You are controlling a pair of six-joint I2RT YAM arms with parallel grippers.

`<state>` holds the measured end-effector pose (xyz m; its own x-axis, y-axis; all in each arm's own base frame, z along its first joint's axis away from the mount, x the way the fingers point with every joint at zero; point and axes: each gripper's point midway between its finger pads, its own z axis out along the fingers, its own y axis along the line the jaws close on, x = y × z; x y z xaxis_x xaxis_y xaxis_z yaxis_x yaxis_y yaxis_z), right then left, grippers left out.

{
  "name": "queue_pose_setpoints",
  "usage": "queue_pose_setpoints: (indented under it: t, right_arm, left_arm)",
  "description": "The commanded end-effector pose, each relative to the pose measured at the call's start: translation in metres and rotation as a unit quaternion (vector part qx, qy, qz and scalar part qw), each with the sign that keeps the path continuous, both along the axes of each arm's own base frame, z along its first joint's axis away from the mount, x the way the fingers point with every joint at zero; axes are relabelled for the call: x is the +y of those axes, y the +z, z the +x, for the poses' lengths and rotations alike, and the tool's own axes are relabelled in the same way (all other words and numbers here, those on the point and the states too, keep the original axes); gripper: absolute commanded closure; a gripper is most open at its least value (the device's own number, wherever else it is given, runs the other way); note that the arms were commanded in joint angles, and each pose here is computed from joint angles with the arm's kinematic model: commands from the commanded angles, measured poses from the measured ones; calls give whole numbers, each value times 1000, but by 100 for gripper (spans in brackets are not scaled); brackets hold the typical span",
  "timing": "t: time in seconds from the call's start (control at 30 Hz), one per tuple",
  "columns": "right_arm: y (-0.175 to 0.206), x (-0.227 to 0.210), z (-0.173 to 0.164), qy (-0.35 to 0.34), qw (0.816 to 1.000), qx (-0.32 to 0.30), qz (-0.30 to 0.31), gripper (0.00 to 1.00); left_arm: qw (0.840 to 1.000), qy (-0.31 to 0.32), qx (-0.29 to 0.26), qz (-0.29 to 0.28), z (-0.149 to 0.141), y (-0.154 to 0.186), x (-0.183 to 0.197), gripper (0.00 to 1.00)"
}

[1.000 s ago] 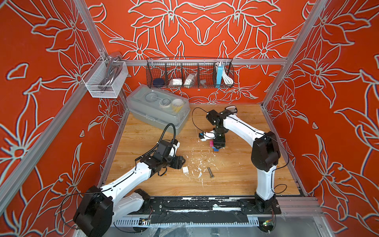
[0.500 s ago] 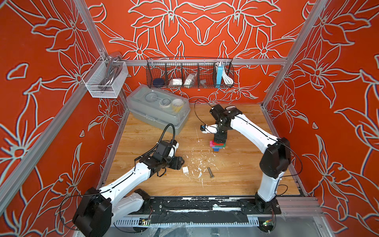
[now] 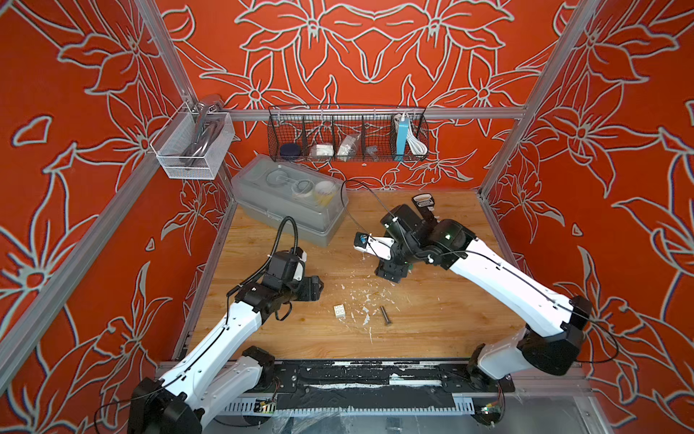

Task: Assemble a spoon with lego
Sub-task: Assemble the lego brick with the lego brick, then pick up the lego brick from the center of the board.

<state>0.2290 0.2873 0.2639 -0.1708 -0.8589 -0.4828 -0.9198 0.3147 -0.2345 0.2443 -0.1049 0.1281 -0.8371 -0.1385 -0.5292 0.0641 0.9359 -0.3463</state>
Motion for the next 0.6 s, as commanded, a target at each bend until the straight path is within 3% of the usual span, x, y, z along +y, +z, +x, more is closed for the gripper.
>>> queue_pose_setpoints:
  t: [0.0,0.2,0.4,0.57]
  right_arm:
    - [-15,5,8,-177,979,82,60,19]
    - [-88,44,-1,-272,943,173,79,19]
    - [-137,85,-18,-290,940,179,20,16]
    - [-170,101,-24,-305,934,188,-13,22]
  left_arm:
    - [999,34,28,-26,-9,-6,8,20]
    - [994,83,26,-60,-2,-14,21,17]
    - [990,118,13,-73,-11,-40,28,18]
    - [989,127,-11,-73,-15,-36,33,18]
